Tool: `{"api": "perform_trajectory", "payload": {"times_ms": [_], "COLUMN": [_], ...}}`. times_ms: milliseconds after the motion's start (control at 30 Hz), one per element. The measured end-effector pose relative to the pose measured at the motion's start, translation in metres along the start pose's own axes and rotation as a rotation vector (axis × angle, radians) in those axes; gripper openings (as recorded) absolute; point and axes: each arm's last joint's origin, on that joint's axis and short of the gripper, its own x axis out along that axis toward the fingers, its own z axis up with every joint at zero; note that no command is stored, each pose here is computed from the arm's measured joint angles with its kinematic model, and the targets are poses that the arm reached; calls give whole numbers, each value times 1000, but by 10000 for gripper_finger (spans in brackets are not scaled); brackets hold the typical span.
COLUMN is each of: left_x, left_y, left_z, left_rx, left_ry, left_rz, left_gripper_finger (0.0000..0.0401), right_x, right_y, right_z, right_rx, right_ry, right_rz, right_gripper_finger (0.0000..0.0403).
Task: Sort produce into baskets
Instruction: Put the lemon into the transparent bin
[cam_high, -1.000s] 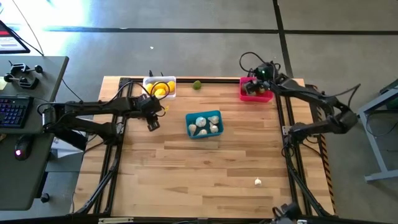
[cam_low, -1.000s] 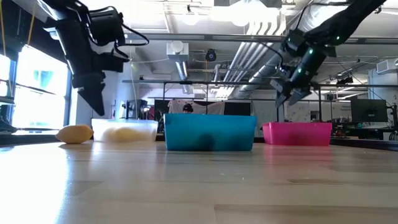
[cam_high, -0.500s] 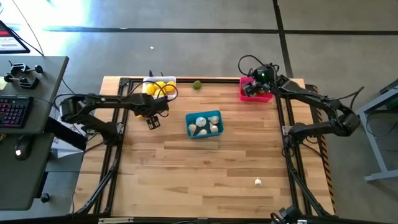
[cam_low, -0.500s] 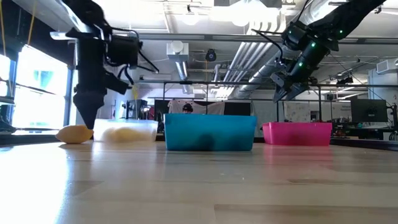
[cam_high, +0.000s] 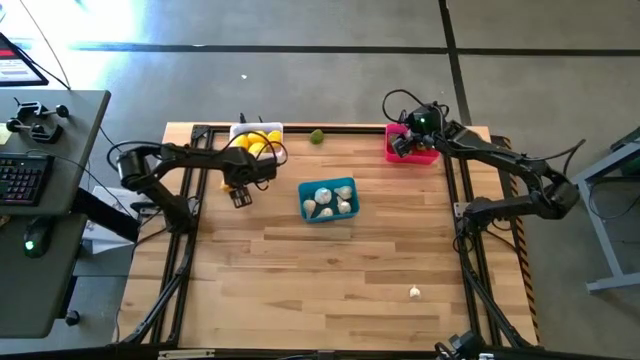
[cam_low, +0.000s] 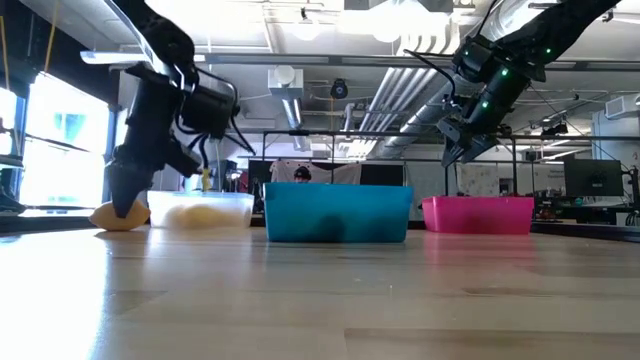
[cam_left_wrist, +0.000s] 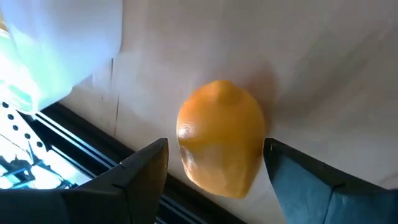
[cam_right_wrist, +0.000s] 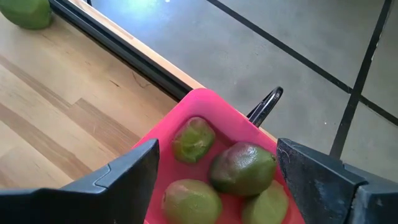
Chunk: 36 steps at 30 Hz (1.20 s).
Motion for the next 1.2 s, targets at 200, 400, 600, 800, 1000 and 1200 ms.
{"api": "perform_trajectory", "payload": {"times_ms": [200, 400, 600, 800, 1000, 1200], "left_x": [12, 11, -1, -35, -66, -71], "left_y": [6, 5, 8, 22, 48, 83], "left_z": [6, 8, 2, -8, 1, 28], "left_rx": [-11, 43, 36, -36, -137, -210], "left_ry": [23, 5, -44, -137, -306, -459], "left_rz": [-12, -8, 48, 86, 30, 52], "left_gripper_finger": [245, 191, 147, 147, 147, 147], "right_x": [0, 0, -7, -15, -19, -21], "right_y": [0, 2, 14, 27, 37, 41], "right_z": [0, 0, 1, 2, 4, 8], "right_rx": [-8, -13, -51, -83, -65, -60], "right_ry": [1, 3, -18, -36, -76, -116], "right_rz": [0, 3, -27, -89, -57, -45], "right_gripper_finger": [314, 314, 314, 314, 314, 314]}}
